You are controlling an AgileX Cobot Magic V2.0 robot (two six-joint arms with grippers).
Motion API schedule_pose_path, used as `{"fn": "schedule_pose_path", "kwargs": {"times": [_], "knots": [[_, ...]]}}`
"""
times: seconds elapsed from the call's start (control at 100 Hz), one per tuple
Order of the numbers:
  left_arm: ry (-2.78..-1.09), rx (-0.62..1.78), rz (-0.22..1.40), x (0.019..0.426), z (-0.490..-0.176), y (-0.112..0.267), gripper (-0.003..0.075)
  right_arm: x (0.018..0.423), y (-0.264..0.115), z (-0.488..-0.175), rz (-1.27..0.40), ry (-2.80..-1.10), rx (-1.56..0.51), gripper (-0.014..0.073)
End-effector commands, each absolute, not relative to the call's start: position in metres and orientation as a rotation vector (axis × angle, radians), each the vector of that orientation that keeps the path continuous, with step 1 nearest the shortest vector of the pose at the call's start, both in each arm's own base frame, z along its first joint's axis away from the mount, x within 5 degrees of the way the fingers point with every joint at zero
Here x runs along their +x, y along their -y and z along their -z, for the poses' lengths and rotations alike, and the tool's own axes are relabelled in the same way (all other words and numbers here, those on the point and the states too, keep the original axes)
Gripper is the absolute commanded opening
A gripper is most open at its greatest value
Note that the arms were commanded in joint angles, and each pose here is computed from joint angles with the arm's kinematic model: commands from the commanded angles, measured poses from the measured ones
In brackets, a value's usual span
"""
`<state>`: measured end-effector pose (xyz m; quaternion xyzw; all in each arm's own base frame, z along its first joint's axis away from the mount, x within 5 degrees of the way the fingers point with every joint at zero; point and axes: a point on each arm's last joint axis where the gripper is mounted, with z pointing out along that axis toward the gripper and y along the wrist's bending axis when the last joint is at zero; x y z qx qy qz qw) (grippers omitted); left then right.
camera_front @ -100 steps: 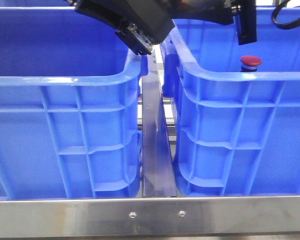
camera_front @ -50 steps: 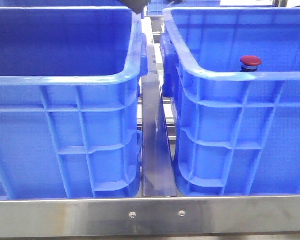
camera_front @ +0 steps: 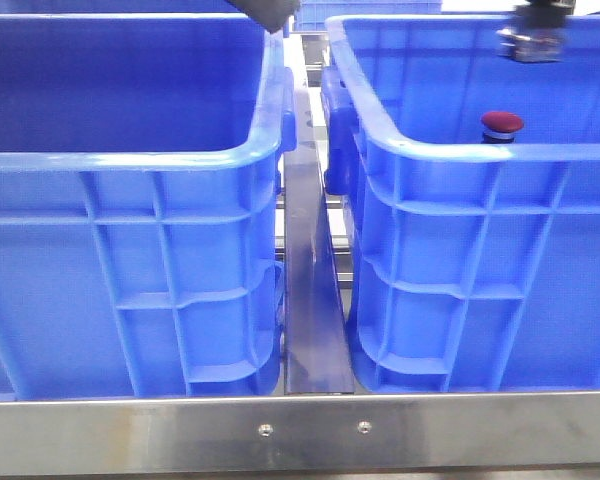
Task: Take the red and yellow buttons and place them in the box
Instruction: 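Close the right gripper on the yellow button and open the left gripper, then lower the yellow button beside the red one and open the right gripper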
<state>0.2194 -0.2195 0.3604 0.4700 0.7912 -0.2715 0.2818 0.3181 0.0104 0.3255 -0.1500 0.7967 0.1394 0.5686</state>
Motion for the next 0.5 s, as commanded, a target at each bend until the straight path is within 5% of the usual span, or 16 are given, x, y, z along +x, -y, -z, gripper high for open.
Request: {"fn": "schedule_pose_path", "kwargs": {"times": [0.0, 0.12, 0.49], "knots": [[-2.025, 1.209, 0.768, 0.212, -0.386, 0.218, 0.0576, 0.320, 0.004, -0.342, -0.183, -1.826, -0.233, 0.0091], [-2.027, 1.213, 0.769, 0.212, -0.386, 0.218, 0.0576, 0.330, 0.016, -0.330, -0.055, -1.863, -0.188, 0.0086], [-2.030, 1.218, 0.770, 0.211, -0.385, 0.218, 0.0575, 0.376, 0.032, -0.277, -0.024, -1.995, -0.211, -0.0027]]}}
